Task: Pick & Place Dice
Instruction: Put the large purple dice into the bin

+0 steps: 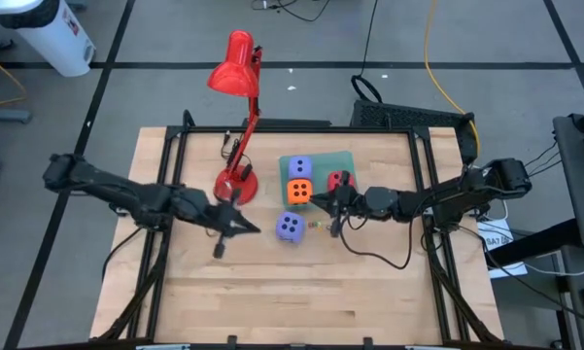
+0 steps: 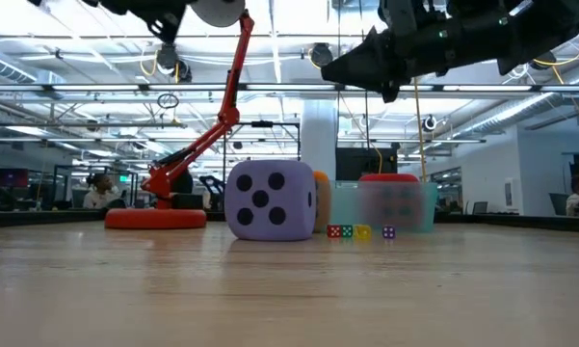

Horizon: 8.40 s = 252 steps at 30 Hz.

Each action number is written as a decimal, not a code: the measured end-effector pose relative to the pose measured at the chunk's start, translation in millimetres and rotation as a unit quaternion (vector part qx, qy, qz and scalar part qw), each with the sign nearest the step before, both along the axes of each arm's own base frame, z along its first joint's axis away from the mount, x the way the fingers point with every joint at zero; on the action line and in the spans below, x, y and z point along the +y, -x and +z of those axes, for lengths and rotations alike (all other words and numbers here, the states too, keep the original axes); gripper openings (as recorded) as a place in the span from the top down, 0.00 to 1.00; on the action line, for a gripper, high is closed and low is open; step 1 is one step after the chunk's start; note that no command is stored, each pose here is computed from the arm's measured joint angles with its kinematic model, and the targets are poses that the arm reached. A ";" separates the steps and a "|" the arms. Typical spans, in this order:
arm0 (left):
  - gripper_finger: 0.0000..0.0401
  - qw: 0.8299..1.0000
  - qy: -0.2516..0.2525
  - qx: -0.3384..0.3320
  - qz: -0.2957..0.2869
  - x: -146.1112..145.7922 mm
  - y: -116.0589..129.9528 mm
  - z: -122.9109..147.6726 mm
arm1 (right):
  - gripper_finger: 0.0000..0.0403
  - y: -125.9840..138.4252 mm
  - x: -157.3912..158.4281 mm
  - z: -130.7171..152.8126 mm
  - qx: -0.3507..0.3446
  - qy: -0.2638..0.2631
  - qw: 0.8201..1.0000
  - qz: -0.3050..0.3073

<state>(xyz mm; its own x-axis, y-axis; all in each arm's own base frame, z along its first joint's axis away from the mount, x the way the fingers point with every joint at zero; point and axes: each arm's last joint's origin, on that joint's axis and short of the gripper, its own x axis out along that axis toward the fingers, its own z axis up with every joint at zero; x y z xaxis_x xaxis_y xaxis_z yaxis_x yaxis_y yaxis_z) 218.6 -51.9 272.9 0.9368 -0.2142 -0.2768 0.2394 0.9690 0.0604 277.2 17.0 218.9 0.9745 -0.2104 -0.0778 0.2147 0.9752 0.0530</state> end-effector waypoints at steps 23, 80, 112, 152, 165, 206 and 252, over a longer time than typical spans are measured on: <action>0.99 0.984 0.031 -0.019 0.174 43.1 86.5 -26.6 | 0.23 -64.4 13.4 57.4 0.222 -0.029 0.974 0.041; 0.99 0.985 0.027 0.001 0.172 43.0 87.5 -30.3 | 0.02 -109.7 32.7 -69.1 0.340 -0.042 0.939 -0.030; 0.99 0.984 0.024 0.025 0.173 42.4 82.9 -35.6 | 0.02 -118.8 50.7 -36.1 0.235 -0.046 0.961 0.136; 0.99 0.989 0.009 0.043 0.143 39.3 68.9 -41.8 | 0.02 -26.5 -98.5 41.4 0.350 0.059 0.931 -0.085; 0.99 0.994 -0.012 0.034 0.104 37.3 66.9 -40.7 | 0.07 -13.7 -100.2 -0.5 0.360 0.108 0.927 0.020; 0.99 0.992 0.013 0.023 0.126 31.4 28.1 -53.7 | 0.01 1.5 -58.3 35.3 0.361 0.057 0.931 -0.005; 0.99 0.992 0.003 0.035 0.119 31.5 28.9 -56.0 | 0.02 -9.2 -65.7 11.0 0.401 -0.037 0.915 0.030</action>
